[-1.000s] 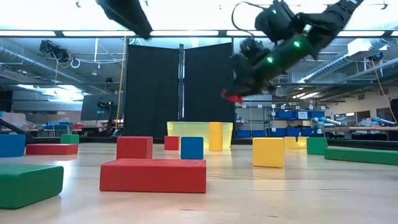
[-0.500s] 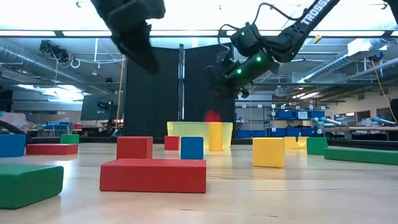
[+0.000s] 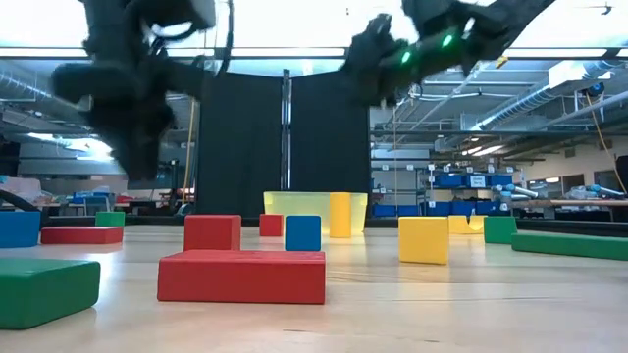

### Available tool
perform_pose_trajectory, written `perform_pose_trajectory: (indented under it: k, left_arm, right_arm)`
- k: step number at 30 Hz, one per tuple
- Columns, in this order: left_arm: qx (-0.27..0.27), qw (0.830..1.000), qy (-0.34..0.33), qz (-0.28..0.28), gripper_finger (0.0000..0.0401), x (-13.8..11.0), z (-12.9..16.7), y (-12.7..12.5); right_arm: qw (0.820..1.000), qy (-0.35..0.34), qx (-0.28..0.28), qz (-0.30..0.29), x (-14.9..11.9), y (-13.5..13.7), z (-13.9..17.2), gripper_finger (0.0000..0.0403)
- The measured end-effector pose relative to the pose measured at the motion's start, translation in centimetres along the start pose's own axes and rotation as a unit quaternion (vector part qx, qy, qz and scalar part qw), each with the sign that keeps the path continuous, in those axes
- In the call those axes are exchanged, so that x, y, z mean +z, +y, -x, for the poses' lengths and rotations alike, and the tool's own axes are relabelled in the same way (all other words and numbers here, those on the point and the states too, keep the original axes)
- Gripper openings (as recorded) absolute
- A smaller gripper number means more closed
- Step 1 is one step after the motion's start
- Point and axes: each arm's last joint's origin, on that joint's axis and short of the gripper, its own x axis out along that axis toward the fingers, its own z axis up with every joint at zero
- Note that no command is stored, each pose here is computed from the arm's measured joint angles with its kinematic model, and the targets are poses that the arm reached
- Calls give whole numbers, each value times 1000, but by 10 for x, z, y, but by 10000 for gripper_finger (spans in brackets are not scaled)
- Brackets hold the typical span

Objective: Sort blocks by size
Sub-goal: Put the red rectangular block into the blue bin

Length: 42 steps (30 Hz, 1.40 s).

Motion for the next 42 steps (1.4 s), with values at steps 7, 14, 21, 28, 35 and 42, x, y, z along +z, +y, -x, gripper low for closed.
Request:
perform_pose_trajectory:
  k: [7,14,21,28,35,42]
  left_arm:
    - [-37,999,6,-8,296,-19,-25,-9]
    - [-36,999,27,-8,296,-36,-39,-11]
    - [-35,999,24,-1,277,-46,-52,-9]
    - [-41,999,14,-27,136,-45,-52,-10]
    - [-36,998,-2,-59,128,-40,-50,-12]
    - [-52,991,-82,-93,128,-17,-8,-32]
  right_arm:
    - [999,-32,9,29,20,35,48,353]
    - [999,-20,-1,43,24,59,73,349]
    - [998,-31,2,46,24,86,89,347]
    - [999,-31,14,35,21,109,102,336]
    - [999,12,44,25,6,127,107,323]
    - [996,74,37,25,-29,143,85,321]
